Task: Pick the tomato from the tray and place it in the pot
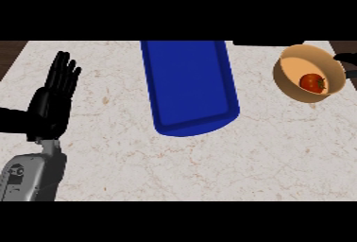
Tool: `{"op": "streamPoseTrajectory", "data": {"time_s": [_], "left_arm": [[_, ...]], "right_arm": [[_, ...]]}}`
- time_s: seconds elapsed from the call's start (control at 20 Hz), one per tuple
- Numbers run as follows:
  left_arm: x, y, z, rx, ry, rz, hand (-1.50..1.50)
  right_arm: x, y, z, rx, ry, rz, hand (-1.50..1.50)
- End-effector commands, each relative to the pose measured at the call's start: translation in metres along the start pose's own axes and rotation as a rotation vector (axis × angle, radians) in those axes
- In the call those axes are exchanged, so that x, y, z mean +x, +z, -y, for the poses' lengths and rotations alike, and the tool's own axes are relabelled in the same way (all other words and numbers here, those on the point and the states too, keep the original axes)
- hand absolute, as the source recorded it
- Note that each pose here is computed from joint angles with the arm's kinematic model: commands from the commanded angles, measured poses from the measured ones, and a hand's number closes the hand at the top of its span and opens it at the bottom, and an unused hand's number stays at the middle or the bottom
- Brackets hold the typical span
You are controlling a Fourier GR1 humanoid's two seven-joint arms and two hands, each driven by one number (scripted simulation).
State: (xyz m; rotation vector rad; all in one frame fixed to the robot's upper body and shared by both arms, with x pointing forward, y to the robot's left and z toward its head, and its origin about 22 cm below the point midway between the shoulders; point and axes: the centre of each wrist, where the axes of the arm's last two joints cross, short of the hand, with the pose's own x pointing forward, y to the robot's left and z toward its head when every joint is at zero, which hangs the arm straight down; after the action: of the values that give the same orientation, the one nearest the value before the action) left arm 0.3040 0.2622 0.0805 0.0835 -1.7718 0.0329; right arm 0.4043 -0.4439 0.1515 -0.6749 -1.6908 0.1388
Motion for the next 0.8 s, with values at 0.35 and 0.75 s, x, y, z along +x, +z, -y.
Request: {"op": "streamPoseTrajectory", "data": {"time_s": [0.35, 0.75], "left_arm": [[0.009, -0.006, 0.013, -0.003, 0.008, 0.007, 0.00], [-0.010, -0.005, -0.004, -0.001, -0.001, 0.001, 0.00]], "right_arm": [[-0.020, 0.025, 0.090, -0.181, -0.189, 0.030, -1.50], [-0.050, 0.066, 0.142, -0.214, -0.192, 0.041, -1.50]]}}
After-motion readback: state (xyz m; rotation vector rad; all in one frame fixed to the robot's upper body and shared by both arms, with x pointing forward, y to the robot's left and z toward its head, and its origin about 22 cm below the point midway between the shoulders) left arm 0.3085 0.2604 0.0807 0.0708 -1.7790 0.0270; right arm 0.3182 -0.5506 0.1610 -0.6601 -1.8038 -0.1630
